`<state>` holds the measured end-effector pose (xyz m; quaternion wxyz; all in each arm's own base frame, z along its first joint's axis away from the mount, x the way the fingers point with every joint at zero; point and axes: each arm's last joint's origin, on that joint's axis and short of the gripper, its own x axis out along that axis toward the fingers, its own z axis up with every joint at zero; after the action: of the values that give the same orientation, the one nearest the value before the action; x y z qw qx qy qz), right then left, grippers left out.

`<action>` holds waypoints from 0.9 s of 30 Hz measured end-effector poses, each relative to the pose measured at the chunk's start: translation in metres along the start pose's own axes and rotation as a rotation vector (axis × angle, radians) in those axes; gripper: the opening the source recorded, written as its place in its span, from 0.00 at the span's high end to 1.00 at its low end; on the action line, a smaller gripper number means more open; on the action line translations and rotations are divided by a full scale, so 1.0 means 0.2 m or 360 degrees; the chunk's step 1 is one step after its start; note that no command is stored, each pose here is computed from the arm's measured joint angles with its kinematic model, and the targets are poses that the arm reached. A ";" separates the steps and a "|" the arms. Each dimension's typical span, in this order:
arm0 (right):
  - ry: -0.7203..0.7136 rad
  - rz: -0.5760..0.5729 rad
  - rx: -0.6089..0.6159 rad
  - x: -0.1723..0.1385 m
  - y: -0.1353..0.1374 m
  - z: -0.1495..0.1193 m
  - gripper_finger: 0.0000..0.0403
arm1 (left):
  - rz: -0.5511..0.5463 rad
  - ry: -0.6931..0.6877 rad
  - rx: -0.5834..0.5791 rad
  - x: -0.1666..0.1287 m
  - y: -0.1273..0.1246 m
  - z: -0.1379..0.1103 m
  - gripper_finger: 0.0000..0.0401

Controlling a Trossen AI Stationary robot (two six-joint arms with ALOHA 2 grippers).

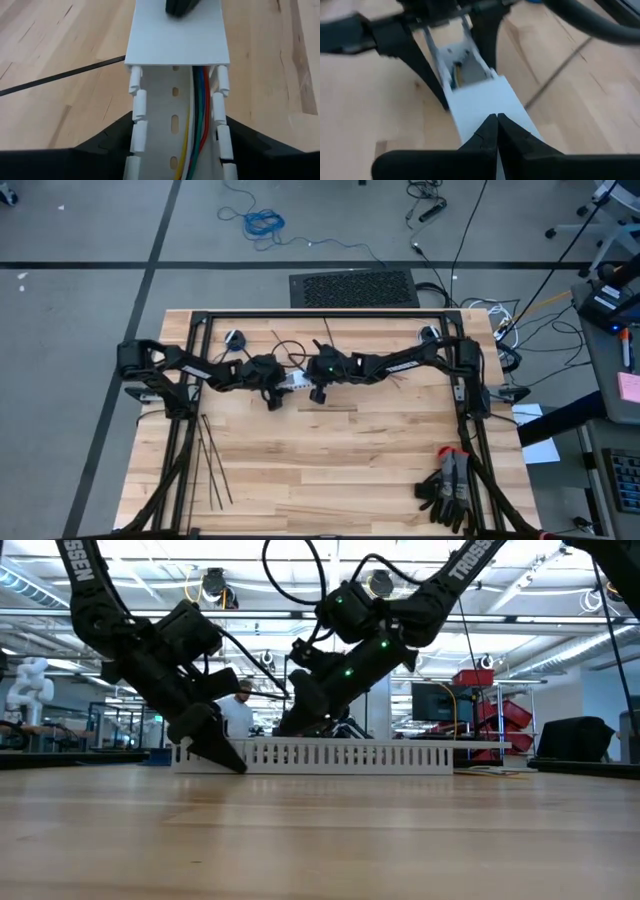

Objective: Ziptie cables
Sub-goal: Close the white cable duct

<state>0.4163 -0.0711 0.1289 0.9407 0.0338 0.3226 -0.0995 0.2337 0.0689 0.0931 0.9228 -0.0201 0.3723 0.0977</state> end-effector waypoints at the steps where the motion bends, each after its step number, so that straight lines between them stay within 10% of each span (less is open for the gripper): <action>1: -0.0021 0.0026 0.0017 0.02 0.00 -0.01 1.00 | 0.0001 -0.0005 0.0003 0.00 0.00 0.00 0.44; 27: -0.0025 0.0099 -0.0027 -0.04 0.01 0.04 1.00 | -0.0051 -0.0002 0.0124 0.01 0.00 0.00 0.44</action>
<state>0.4154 -0.0696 0.1388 0.9461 0.0350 0.3147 -0.0679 0.2349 0.0684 0.0925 0.9245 0.0098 0.3749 0.0683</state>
